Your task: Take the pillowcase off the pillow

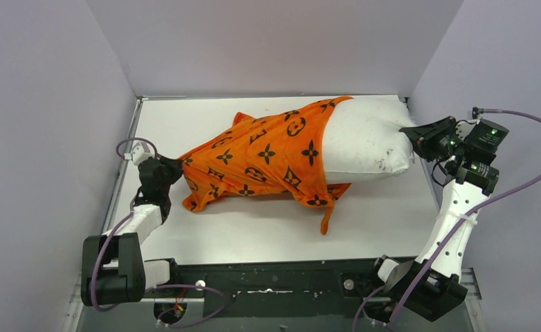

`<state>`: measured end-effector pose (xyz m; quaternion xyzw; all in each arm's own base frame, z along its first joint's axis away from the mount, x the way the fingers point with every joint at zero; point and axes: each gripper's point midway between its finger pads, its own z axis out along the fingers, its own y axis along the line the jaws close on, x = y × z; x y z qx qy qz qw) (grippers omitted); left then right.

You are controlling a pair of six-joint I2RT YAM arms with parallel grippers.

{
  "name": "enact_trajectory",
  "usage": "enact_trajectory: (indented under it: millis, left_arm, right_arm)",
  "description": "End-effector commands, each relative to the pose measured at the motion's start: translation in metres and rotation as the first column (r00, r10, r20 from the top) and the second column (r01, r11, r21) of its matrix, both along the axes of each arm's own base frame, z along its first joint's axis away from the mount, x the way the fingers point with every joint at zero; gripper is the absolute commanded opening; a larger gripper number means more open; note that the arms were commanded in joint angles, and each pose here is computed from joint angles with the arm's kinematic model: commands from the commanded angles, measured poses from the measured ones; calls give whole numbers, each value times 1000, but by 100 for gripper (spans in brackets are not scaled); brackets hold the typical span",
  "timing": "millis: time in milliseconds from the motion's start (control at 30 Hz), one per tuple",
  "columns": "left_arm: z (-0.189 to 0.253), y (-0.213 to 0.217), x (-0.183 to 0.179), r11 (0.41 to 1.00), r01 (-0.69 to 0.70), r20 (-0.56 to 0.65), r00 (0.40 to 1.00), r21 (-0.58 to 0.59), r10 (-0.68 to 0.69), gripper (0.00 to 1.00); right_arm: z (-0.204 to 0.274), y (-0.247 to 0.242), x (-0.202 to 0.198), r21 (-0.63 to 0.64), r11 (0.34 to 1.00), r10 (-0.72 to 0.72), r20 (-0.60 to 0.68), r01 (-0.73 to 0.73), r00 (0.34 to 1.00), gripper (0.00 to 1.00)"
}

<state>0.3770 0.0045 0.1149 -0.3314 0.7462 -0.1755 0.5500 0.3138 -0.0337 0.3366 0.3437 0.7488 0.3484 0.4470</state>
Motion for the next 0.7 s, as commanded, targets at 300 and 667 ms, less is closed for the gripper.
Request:
enact_trajectory:
  millis: [300,667]
  left_arm:
    - [122,-31,5,960,240,401,873,146,-279,72]
    - [181,-115,49,776,588,405,668,228,-625,92]
  right_arm:
    - [77,-15,33,-319,937,-23,356,144,934,0]
    - [-43,129,34,-407,802,507,77,-438,858,0]
